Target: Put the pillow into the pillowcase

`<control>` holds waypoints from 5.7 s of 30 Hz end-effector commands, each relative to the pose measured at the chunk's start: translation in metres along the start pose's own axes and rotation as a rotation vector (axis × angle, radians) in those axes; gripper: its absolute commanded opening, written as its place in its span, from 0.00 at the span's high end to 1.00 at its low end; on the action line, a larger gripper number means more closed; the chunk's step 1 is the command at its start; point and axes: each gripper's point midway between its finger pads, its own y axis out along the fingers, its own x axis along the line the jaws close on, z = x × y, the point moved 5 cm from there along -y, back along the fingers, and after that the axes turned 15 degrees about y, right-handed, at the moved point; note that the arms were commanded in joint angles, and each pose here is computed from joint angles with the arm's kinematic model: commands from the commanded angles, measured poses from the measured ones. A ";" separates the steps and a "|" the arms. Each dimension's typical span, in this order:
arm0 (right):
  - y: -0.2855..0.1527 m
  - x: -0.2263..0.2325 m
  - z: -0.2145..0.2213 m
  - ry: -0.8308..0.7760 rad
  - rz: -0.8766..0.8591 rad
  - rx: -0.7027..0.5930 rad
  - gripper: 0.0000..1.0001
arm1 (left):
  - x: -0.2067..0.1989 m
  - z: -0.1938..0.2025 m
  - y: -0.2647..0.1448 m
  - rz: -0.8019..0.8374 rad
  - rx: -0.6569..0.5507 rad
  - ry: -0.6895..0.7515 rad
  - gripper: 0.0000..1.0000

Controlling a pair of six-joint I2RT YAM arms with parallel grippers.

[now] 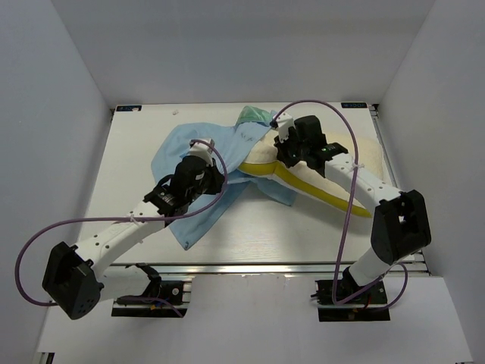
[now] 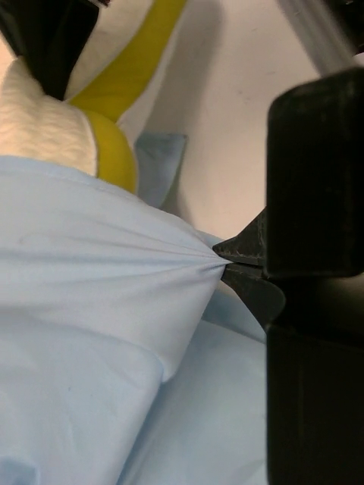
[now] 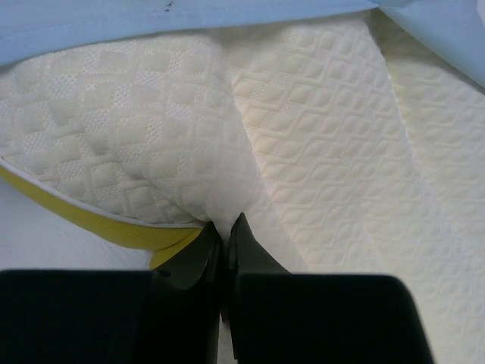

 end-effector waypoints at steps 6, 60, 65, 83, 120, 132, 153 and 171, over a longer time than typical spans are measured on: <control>-0.002 0.015 -0.059 -0.065 -0.008 -0.159 1.00 | -0.046 -0.069 -0.022 0.289 -0.011 0.021 1.00; 0.012 0.094 -0.117 0.370 -0.406 -0.245 1.00 | -0.125 -0.143 -0.093 0.828 0.016 -0.288 0.97; -0.001 0.105 -0.120 0.411 -0.524 -0.234 1.00 | -0.112 -0.093 -0.063 0.709 0.113 -0.270 0.97; -0.013 0.090 0.022 0.116 -0.470 0.043 0.33 | -0.085 0.031 -0.019 0.489 0.337 -0.430 0.85; 0.081 -0.041 -0.074 -0.293 -0.258 -0.083 0.11 | -0.007 -0.034 0.091 -0.230 0.386 0.123 0.03; 0.105 -0.045 -0.078 -0.249 -0.269 -0.106 0.11 | 0.006 -0.056 0.124 -0.315 0.290 0.143 0.12; 0.108 -0.062 -0.075 -0.127 -0.274 -0.109 0.11 | 0.029 -0.021 0.173 -0.523 0.337 0.208 0.47; 0.147 -0.077 -0.044 -0.298 -0.335 0.065 0.11 | 0.017 -0.068 0.144 -0.439 0.227 0.158 1.00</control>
